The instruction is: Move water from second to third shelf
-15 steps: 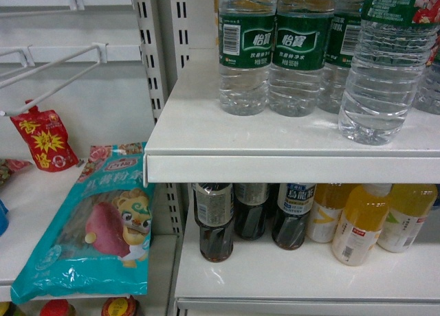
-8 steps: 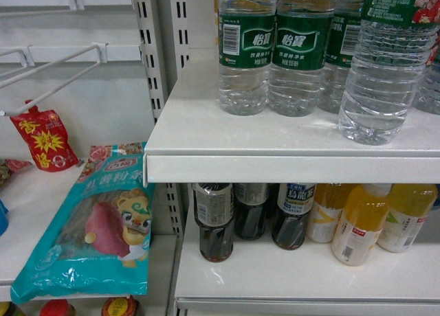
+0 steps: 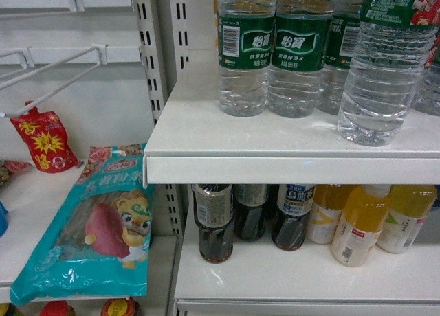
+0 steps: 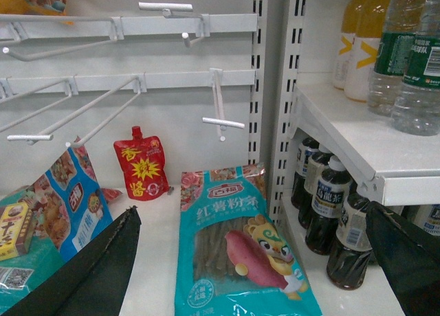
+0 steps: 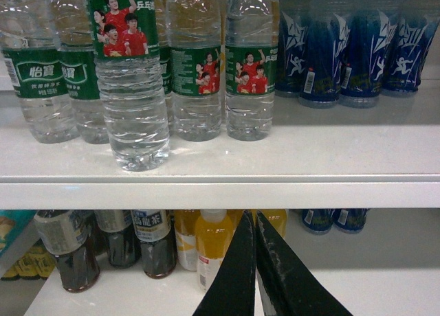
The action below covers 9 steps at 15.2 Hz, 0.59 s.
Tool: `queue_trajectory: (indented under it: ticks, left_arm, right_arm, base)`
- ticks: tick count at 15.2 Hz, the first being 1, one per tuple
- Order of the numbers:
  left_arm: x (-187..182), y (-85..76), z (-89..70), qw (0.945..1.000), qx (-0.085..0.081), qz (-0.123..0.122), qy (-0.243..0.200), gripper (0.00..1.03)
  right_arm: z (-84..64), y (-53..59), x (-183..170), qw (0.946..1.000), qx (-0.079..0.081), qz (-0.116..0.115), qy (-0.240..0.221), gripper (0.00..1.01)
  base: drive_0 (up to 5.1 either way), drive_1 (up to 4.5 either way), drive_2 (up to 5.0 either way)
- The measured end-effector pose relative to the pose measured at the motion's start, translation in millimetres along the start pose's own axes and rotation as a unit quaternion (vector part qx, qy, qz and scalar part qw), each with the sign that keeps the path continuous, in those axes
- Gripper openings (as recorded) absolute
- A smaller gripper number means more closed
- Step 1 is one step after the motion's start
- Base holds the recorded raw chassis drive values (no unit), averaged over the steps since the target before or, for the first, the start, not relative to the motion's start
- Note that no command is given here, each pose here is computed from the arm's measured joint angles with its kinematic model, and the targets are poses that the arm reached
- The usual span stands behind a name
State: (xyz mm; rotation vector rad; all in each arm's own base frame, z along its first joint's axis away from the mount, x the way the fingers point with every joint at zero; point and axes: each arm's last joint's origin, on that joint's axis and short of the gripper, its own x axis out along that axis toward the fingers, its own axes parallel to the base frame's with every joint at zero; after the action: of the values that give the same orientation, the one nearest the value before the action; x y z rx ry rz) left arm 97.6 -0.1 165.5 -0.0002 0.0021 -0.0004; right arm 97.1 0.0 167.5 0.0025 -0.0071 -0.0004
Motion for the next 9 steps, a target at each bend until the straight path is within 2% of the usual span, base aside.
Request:
queue_trajectory:
  ticks: [1,8,9]
  left_arm:
    - [0.0,0.0,0.0,1.0000,0.000,0.000,0.000,0.98]
    - [0.0,0.0,0.0,1.0000,0.000,0.000,0.000,0.98]
    - [0.0,0.0,0.0,1.0000,0.000,0.000,0.000,0.98]
  right_arm:
    - [-0.1,0.0,0.0,1.0000,0.000,0.000,0.001,0.04]
    - [-0.1,0.0,0.0,1.0000,0.000,0.000,0.001,0.97]
    - [-0.1,0.0,0.0,1.0000,0.000,0.000,0.001,0.98]
  base:
    - [0.0,0.00,0.0]
    - [0.0,0.00,0.0]
    - [0.0,0.00,0.0]
